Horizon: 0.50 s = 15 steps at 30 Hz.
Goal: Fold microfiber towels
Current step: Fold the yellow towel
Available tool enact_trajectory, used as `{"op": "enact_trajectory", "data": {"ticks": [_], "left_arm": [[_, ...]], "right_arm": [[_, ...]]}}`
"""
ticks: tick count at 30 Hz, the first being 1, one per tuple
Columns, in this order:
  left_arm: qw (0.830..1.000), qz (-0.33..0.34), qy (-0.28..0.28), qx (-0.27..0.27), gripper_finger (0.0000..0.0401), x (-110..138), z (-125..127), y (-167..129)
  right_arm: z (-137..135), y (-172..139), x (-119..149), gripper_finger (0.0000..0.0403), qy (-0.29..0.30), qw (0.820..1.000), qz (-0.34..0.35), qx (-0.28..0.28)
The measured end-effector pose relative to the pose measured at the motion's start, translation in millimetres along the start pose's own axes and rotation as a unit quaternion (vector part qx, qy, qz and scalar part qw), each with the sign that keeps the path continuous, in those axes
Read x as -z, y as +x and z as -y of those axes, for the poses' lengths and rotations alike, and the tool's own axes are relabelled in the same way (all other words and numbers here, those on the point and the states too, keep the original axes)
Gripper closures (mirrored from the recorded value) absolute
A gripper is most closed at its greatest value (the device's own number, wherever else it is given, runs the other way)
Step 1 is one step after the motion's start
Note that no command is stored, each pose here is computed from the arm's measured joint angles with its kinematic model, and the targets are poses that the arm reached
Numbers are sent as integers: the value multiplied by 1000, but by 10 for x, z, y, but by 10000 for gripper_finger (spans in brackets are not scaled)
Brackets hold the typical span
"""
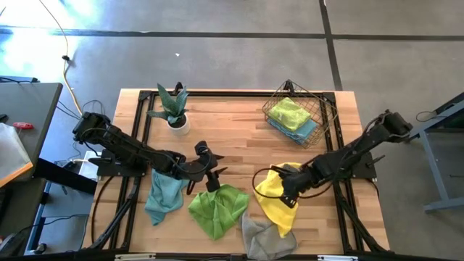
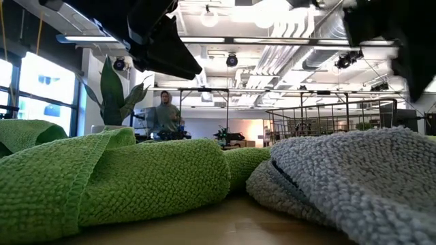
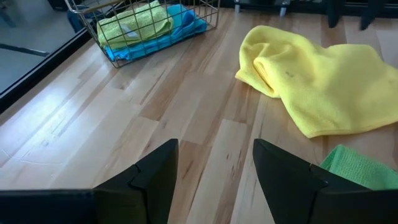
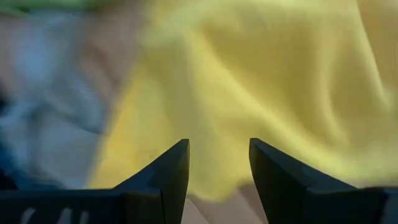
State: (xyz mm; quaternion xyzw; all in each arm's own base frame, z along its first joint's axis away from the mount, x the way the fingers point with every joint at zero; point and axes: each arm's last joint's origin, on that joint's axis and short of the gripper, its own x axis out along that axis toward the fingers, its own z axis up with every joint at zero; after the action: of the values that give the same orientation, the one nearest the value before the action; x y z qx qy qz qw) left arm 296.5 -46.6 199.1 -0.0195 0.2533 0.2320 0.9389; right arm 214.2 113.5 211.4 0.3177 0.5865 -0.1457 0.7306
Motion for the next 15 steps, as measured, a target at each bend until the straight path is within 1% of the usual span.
{"op": "enact_trajectory", "data": {"ticks": [2,7,10,12,15], "left_arm": [[1000,-1,6,0,204,2,0,0],[1000,0,17,-1,204,0,-2,1],[1000,0,16,-1,204,-1,-3,2],[1000,0,16,-2,204,-1,-3,2],[1000,1,15,-1,204,-2,-3,2]], "right_arm": [[62,128,51,245,30,999,-25,28],[137,418,86,245,40,996,-43,68],[164,562,33,245,22,995,-47,82],[175,660,-25,245,0,995,-43,90],[163,783,-158,245,-47,995,-26,80]]}}
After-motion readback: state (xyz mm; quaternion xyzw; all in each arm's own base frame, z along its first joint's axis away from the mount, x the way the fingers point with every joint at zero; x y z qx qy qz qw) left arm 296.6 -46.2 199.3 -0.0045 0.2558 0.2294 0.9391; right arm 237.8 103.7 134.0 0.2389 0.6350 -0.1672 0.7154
